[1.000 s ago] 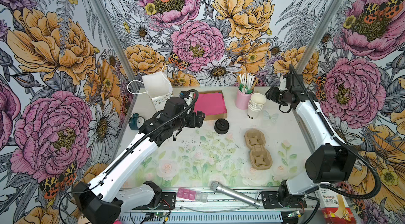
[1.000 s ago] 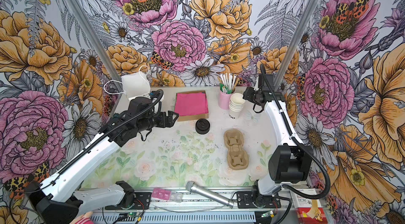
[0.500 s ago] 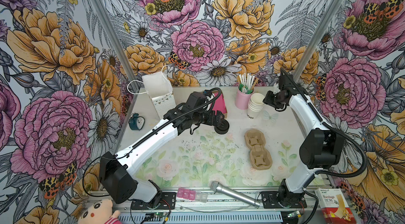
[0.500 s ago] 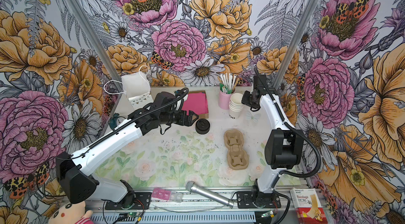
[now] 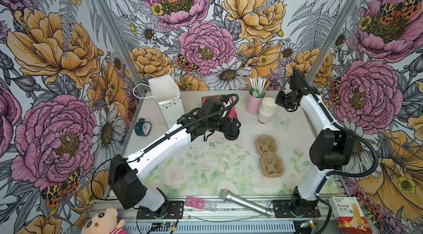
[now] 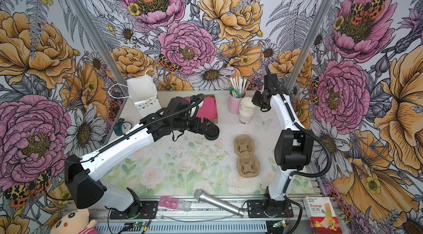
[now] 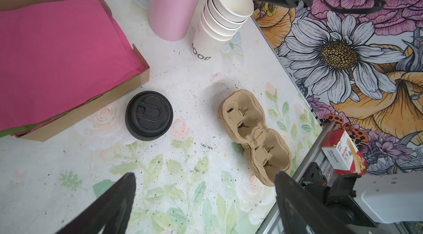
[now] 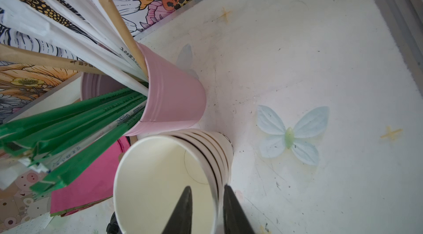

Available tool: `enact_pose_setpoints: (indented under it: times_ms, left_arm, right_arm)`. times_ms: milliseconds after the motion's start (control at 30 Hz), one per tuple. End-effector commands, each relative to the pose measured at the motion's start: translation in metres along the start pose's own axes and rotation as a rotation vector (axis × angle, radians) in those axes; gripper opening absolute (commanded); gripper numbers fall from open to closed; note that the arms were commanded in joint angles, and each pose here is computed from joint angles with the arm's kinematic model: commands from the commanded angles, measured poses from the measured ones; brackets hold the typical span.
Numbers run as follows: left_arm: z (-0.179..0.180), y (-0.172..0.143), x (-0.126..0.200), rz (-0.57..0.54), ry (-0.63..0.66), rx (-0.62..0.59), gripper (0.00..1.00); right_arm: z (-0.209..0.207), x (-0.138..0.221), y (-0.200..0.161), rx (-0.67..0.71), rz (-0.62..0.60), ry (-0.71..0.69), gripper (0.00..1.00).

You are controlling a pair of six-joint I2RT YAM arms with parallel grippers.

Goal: Pack a coffee takeout order
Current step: Pick up the coffee cup.

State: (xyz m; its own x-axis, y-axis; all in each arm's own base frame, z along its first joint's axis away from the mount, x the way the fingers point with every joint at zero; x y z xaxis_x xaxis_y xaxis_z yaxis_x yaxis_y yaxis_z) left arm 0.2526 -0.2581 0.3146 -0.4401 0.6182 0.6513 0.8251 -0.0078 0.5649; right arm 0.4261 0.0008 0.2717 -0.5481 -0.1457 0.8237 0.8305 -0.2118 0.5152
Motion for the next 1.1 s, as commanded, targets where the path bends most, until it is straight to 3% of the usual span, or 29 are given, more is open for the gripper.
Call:
enact_pose_setpoints:
  times_ms: [0,600,833,1067]
  left_arm:
    - [-0.003,0.006,0.005,-0.045,0.001,-0.004,0.96]
    - [0.001,0.004,0.002,-0.051,0.036,0.029,0.98]
    - [0.002,0.004,0.002,-0.055,0.042,0.036,0.98]
    - [0.001,0.006,0.002,-0.06,0.046,0.035,0.99]
  right_arm:
    - [0.002,0.002,0.007,0.003,-0.01,-0.003,0.24]
    - [-0.001,-0.009,0.004,-0.002,0.017,-0.018,0.17]
    - [-0.002,-0.01,0.004,-0.005,0.017,-0.022,0.04]
    - [0.001,0.0,0.007,0.0,-0.006,-0.017,0.01]
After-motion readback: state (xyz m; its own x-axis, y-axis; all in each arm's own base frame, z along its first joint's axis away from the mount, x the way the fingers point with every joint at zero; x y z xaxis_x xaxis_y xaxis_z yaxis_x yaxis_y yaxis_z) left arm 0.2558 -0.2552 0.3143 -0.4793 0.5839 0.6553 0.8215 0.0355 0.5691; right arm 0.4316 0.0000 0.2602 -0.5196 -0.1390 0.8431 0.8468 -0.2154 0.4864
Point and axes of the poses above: each gripper's point midway between its finger pads, its own x axis back along the fingers, its own z axis along the line the jaws close on, y = z × x, the point moved 9 cm from there along x, back along the fingers, and after that the axes turned 12 degrees about x, right-handed, at the moved point
